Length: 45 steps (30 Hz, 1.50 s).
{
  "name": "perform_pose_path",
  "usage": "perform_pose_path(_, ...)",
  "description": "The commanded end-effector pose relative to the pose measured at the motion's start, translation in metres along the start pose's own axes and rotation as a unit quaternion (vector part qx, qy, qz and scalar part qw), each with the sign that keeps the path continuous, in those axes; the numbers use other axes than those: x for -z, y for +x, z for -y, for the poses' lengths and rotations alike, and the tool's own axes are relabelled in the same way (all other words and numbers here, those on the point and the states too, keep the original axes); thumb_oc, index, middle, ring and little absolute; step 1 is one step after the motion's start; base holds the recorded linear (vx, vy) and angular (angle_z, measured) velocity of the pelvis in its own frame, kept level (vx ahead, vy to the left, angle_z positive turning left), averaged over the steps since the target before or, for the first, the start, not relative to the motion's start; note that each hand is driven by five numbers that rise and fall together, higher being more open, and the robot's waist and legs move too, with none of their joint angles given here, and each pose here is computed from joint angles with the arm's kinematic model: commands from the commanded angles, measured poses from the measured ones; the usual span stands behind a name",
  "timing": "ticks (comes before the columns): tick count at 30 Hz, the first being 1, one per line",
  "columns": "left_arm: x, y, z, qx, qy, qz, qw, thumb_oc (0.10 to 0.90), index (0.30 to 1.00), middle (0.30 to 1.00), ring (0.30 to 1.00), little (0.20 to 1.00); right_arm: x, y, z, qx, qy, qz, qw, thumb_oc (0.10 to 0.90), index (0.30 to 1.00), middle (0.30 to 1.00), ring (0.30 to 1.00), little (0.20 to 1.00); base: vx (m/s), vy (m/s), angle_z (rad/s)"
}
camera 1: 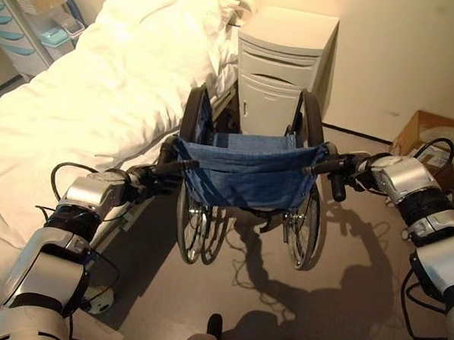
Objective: Push the wheelchair next to the bed
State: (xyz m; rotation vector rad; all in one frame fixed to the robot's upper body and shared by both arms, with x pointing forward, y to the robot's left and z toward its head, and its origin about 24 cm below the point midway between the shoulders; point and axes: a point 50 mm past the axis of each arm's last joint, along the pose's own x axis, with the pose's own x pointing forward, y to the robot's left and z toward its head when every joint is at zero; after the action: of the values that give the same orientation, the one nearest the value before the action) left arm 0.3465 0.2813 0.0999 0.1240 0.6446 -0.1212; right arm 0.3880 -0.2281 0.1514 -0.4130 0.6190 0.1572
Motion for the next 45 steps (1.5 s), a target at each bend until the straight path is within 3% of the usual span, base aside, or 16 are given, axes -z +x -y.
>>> perform_pose_path(1,-0.029,-0.012,-0.017,0.000,-0.090,0.082,0.993,0.800,0.900,0.900,0.900,0.900,-0.037,-0.016,0.007,-0.001,0.010,0.096,0.995,0.800,0.900,0.900,0.900,0.900,0.00,0.000,0.00)
perform_pose_path(6,-0.010,-0.022,-0.035,0.018,-0.192,0.120,0.974,0.800,0.900,0.900,0.900,0.900,-0.018,-0.028,0.042,0.024,0.073,0.126,0.989,0.800,0.900,0.900,0.900,0.900,0.00,-0.001,-0.02)
perform_pose_path(8,0.015,-0.034,-0.058,0.024,-0.269,0.145,0.952,0.800,0.900,0.900,0.900,0.900,-0.003,-0.044,0.070,0.026,0.129,0.150,0.980,0.800,0.900,0.900,0.900,0.900,0.03,0.009,-0.04)
perform_pose_path(12,0.027,-0.040,-0.068,0.045,-0.345,0.183,0.920,0.800,0.900,0.900,0.900,0.900,0.017,-0.052,0.090,0.036,0.178,0.156,0.971,0.800,0.900,0.900,0.900,0.900,0.01,-0.006,-0.06)
perform_pose_path(23,0.066,-0.045,-0.074,0.080,-0.437,0.239,0.863,0.800,0.900,0.900,0.900,0.900,0.080,-0.079,0.134,0.056,0.257,0.142,0.954,0.800,0.900,0.900,0.900,0.900,0.00,-0.023,-0.04)
perform_pose_path(28,0.097,-0.038,-0.064,0.075,-0.468,0.218,0.853,0.800,0.900,0.900,0.900,0.900,0.092,-0.082,0.135,0.033,0.323,0.166,0.931,0.800,0.900,0.900,0.900,0.900,0.00,-0.015,-0.03)
perform_pose_path(36,0.153,-0.031,-0.039,0.085,-0.515,0.174,0.835,0.800,0.900,0.900,0.900,0.900,0.117,-0.081,0.125,-0.024,0.490,0.231,0.840,0.800,0.900,0.900,0.900,0.900,0.00,-0.019,-0.04)
perform_pose_path(41,0.182,-0.023,-0.017,0.080,-0.518,0.127,0.842,0.800,0.900,0.900,0.900,0.900,0.161,-0.071,0.108,-0.025,0.500,0.166,0.850,0.800,0.900,0.900,0.900,0.900,-0.03,-0.042,-0.10)
perform_pose_path(45,0.211,-0.017,0.007,0.072,-0.498,0.067,0.861,0.800,0.900,0.900,0.900,0.900,0.203,-0.052,0.076,-0.044,0.497,0.098,0.861,0.800,0.900,0.900,0.900,0.900,-0.02,-0.034,-0.05)
